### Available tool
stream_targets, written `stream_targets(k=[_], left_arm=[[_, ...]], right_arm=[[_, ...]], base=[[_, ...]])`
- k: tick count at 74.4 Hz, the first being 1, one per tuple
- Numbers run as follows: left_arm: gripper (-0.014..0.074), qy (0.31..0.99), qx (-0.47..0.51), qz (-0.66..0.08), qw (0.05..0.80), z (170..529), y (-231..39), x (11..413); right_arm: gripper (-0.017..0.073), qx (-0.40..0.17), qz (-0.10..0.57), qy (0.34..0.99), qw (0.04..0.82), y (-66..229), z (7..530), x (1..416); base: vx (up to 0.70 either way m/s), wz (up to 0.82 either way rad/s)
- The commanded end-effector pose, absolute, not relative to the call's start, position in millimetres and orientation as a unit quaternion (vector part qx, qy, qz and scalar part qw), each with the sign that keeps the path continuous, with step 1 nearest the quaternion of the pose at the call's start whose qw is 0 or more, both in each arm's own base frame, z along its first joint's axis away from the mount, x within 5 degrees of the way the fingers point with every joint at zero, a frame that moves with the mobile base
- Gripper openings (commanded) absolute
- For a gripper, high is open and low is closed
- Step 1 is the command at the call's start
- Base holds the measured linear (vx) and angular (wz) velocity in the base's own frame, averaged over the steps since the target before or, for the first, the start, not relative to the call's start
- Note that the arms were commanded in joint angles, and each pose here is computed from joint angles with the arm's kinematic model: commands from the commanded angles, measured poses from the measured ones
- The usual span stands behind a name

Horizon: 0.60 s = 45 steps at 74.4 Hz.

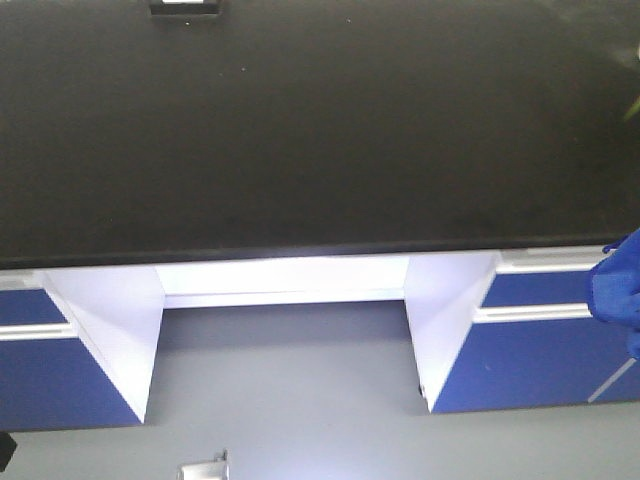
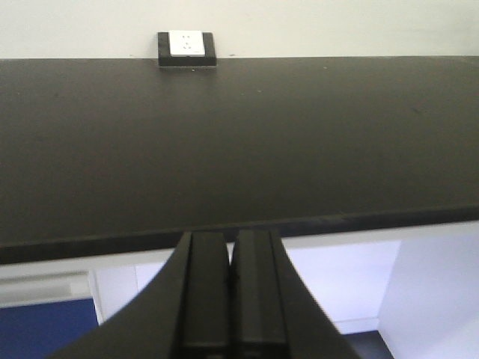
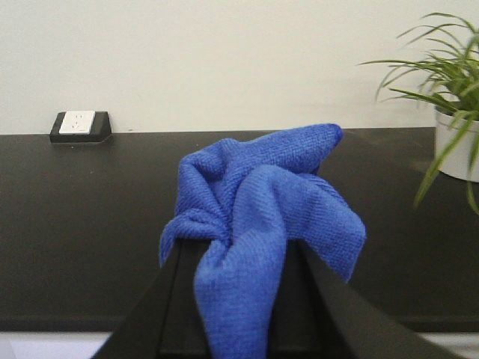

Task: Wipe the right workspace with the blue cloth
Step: 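Drive the base to the other black counter holding the cloth, then lower the held blue cloth onto the counter with the right gripper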

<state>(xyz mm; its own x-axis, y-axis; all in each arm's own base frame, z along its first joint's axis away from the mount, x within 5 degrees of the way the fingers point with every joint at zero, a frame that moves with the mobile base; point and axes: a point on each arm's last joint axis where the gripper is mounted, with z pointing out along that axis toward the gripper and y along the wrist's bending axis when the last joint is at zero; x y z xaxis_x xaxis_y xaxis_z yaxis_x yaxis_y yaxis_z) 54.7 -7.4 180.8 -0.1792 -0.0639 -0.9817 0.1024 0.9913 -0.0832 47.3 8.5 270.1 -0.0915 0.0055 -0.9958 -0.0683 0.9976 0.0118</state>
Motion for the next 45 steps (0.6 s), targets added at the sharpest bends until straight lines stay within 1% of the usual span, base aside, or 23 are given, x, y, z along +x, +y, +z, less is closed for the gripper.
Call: stream_targets(k=[1,28,45], left_arm=[[-0.0006,0.727,0.008,-0.068,0.684,197.1,-6.6,54.1],[-0.0006,0.727,0.008,-0.068,0.684,197.1,-6.6,54.1],[-0.0006,0.727,0.008,-0.068,0.684,197.1,-6.6,54.1]], right_arm=[[-0.0004,-0.011,0.019,0.706,0.708,6.3,285.5,47.5],[-0.0004,-0.011,0.019,0.706,0.708,6.3,285.5,47.5],[-0.0004,-0.011,0.019,0.706,0.708,6.3,285.5,47.5]], base=[[0.37,0.16],[0.34,0.06],[0.25,0.09]])
